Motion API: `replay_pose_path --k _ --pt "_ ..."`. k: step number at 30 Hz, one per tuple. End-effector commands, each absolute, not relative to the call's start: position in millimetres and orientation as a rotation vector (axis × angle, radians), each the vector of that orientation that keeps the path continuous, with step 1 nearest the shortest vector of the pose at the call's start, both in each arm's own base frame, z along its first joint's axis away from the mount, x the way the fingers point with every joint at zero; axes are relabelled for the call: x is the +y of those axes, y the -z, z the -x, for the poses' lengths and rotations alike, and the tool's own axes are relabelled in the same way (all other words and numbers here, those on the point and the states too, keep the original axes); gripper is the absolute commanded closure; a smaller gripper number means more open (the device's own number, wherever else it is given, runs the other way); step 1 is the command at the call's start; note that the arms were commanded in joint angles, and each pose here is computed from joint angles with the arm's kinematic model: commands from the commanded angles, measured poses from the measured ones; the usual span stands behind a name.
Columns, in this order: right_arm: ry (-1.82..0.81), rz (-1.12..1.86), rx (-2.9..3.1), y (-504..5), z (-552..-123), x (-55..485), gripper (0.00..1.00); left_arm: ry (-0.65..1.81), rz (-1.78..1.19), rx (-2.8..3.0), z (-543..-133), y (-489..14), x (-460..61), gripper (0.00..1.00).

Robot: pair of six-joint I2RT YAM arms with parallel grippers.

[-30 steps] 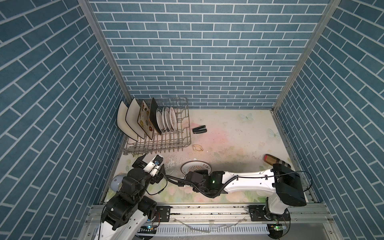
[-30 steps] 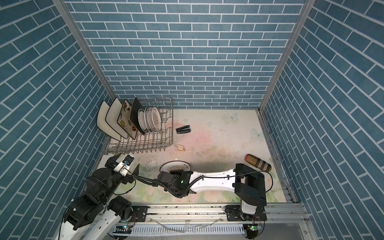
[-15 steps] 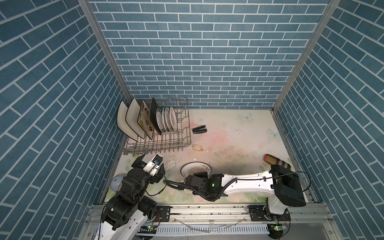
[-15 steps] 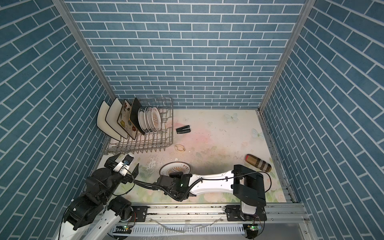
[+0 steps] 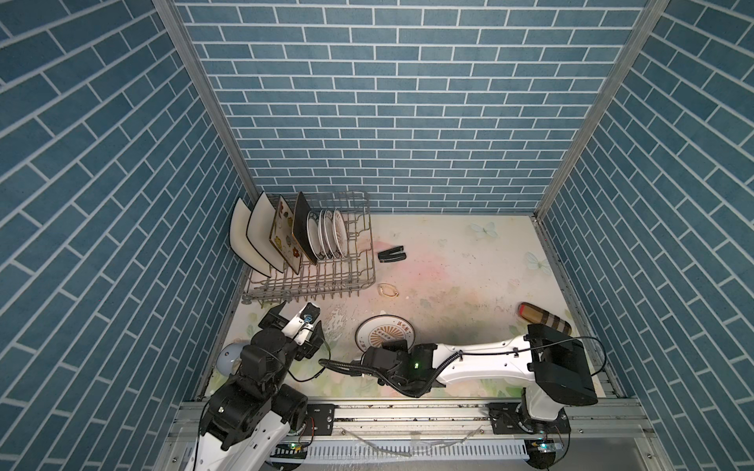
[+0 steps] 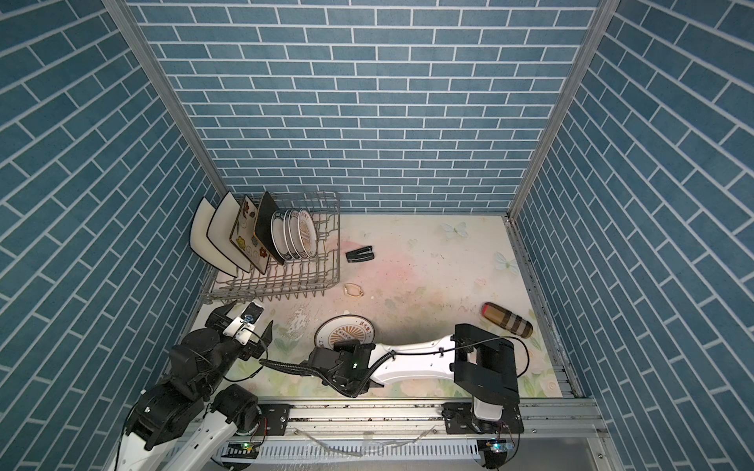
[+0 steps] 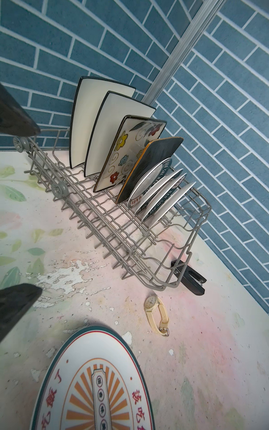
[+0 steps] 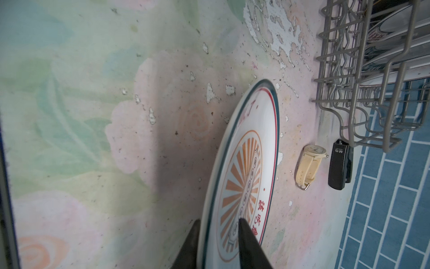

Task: Unload the plates from the dish rack
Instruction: Place the plate at the center of the table.

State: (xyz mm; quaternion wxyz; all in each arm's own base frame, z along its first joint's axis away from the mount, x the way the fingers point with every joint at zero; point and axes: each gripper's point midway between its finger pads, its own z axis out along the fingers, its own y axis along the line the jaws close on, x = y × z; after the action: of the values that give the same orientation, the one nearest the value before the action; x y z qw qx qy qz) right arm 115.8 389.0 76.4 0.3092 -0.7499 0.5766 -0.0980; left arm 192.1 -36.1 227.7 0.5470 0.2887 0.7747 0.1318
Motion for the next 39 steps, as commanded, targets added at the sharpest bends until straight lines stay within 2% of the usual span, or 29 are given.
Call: replay_pose_path --k 1,16,39 --pt "0.294 2.016 1.541 -62 -112 377 0.68 -0.312 -0.685 1.844 -193 -225 -37 0.01" --pt "0.311 2.025 1.564 -54 -112 372 0.58 -0.309 -0.694 1.853 -193 -224 -38 0.01" --pt "0.323 2.023 1.629 -43 -110 366 0.54 -0.295 -0.689 1.839 -191 -227 -38 0.01"
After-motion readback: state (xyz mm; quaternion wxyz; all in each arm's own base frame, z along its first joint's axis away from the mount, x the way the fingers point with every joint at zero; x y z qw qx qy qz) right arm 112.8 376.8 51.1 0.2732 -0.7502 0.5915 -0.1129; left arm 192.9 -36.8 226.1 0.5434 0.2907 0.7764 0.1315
